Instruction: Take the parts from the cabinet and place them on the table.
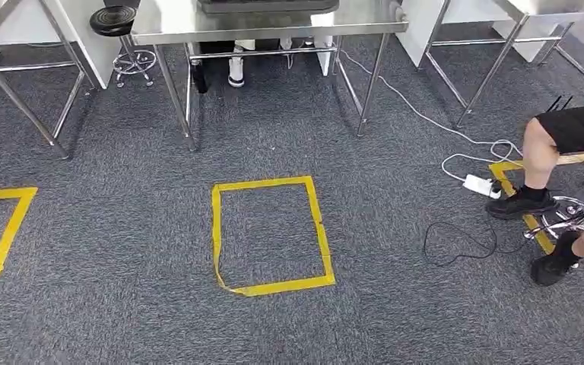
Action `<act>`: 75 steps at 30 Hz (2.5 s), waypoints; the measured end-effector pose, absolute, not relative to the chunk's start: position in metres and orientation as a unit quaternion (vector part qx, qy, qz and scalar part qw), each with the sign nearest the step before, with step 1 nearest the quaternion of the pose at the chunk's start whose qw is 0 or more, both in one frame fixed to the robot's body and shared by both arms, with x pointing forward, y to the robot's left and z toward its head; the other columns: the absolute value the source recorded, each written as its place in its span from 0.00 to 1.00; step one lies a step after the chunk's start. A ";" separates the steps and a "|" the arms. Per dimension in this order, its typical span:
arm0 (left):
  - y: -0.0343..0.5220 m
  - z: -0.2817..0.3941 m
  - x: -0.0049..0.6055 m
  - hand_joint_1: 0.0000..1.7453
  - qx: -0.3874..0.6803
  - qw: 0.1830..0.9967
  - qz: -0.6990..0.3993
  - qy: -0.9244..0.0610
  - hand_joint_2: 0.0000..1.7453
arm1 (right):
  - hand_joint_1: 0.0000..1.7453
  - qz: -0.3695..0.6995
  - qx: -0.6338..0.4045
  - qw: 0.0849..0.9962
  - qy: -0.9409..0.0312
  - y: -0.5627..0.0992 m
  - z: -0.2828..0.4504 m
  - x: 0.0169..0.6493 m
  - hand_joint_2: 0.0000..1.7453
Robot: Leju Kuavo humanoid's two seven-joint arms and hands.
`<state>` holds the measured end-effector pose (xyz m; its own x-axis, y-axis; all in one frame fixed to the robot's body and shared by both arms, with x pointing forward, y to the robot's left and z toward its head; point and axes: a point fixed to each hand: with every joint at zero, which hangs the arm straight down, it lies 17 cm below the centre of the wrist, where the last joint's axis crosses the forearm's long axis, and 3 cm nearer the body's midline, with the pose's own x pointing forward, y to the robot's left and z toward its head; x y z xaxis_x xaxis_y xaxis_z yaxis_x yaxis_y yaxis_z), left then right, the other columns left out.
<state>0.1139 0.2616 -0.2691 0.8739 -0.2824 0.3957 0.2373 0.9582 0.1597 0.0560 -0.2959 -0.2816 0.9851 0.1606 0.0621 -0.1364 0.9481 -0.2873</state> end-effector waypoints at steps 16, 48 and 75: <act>0.263 -0.269 0.114 0.00 0.056 0.967 -0.132 -0.212 0.00 | 0.00 0.076 -0.142 0.986 -0.042 -0.295 -0.282 0.056 0.00; 0.257 -0.269 0.115 0.00 0.056 0.966 -0.130 -0.215 0.00 | 0.00 0.077 -0.139 0.986 -0.041 -0.294 -0.282 0.056 0.00; 0.253 -0.268 0.115 0.00 0.053 0.966 -0.130 -0.217 0.00 | 0.00 0.080 -0.140 0.986 -0.040 -0.294 -0.282 0.055 0.00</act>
